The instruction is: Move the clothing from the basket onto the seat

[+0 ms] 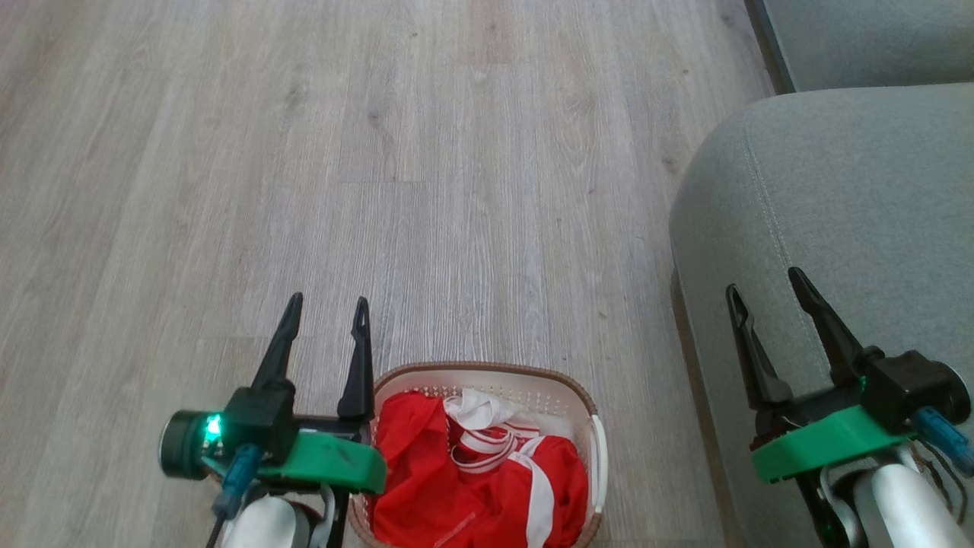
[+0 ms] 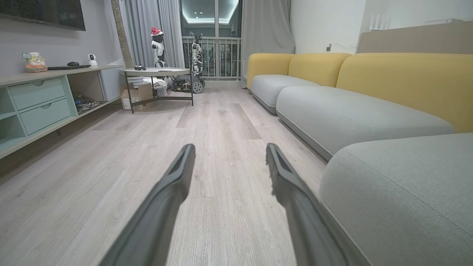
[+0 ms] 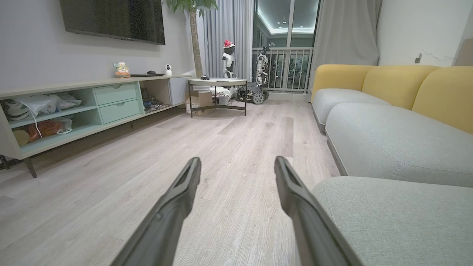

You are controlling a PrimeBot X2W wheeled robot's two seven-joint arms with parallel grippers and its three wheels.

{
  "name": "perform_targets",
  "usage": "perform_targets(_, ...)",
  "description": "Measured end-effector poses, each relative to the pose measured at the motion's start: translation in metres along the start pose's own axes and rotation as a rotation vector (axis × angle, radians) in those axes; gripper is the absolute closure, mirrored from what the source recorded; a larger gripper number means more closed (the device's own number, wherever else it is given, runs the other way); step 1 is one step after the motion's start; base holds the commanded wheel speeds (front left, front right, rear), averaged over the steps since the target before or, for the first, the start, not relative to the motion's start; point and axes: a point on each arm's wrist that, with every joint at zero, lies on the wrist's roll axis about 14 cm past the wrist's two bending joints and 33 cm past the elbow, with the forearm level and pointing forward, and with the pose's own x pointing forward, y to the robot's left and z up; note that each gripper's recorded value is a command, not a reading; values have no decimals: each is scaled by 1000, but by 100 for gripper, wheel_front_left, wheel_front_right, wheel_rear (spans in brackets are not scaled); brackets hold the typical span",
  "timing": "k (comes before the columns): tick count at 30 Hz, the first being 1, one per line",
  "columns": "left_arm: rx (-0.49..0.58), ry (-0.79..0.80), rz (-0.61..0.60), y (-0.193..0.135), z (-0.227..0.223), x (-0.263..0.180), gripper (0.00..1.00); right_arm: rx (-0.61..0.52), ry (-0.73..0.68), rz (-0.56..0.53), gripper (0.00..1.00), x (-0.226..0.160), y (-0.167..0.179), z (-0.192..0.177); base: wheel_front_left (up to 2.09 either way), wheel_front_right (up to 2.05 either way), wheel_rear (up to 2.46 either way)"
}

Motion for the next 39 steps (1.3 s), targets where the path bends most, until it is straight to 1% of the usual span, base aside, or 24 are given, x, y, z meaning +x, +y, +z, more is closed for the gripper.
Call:
perform_targets(16,-3,55,-29,-5,-18,1,0,2,13,-17,0,-1,-6,-4,0,0,0)
perform_targets(25,-10,81,-38,-10,-29,11,0,16,8,-36,0,7,-18,-4,0,0,0)
perform_targets(31,-33,106,-40,-14,-40,21,0,35,33,-59,0,9,-30,-14,0,0,0)
perform_targets(35,-35,123,-51,-19,-48,29,0,40,23,-64,0,18,-37,-13,0,0,0)
perform_targets(39,-50,160,-54,-23,-64,38,0,55,-28,-86,0,32,-49,-2,0,0,0)
